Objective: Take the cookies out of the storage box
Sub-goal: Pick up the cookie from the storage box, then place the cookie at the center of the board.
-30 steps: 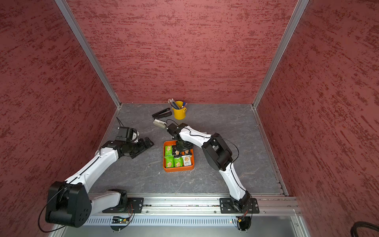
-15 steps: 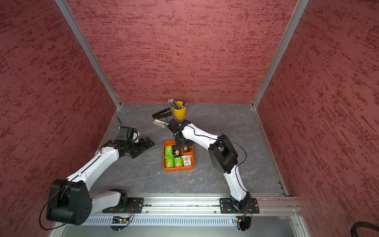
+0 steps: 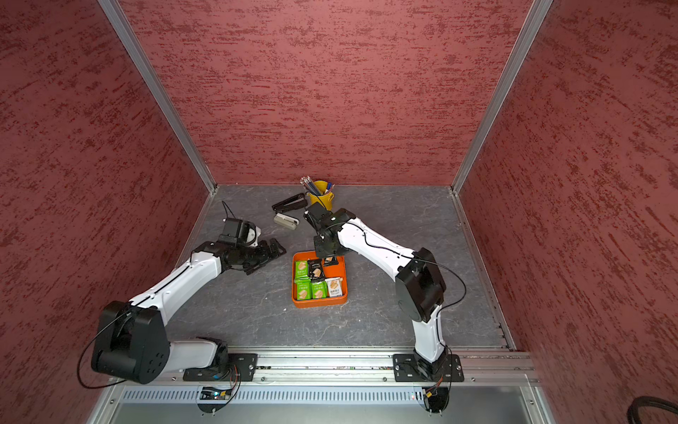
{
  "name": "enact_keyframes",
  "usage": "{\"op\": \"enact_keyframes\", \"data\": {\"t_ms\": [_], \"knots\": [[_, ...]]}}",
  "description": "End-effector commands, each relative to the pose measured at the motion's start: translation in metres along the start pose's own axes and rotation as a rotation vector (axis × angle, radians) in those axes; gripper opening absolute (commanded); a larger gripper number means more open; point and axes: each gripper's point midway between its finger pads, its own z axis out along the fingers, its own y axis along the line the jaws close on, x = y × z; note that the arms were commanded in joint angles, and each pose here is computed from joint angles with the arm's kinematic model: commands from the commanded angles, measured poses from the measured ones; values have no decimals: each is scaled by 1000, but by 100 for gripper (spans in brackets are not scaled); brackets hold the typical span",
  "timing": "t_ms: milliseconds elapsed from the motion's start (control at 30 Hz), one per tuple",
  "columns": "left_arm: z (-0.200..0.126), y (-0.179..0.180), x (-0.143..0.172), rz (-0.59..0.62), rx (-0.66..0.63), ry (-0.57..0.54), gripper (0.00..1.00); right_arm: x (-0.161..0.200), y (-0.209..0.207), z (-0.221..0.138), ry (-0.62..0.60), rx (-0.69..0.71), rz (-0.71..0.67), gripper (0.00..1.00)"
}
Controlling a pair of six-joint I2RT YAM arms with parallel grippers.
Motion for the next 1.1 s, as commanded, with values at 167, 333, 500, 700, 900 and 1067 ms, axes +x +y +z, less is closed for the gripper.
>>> {"op": "enact_keyframes", "data": {"t_ms": [167,333,500,700,900,1067], "knots": [[20,-26,-3,44,9,25,100,-15,-66,1,16,36,35,34],[28,-37,-8,48,-25,-1,100,-27,-109,13,41,45,61,35],[35,-44,-10,25,-56,-17,100,-39,-150,32,70,36,99,34],[40,-47,-8,-7,-83,-48,100,-50,-184,61,114,67,95,34],[43,-43,-10,-18,-119,-55,100,-60,-208,80,122,94,109,34],[44,-44,-15,-28,-129,-77,100,-62,-212,94,143,98,100,35]]}}
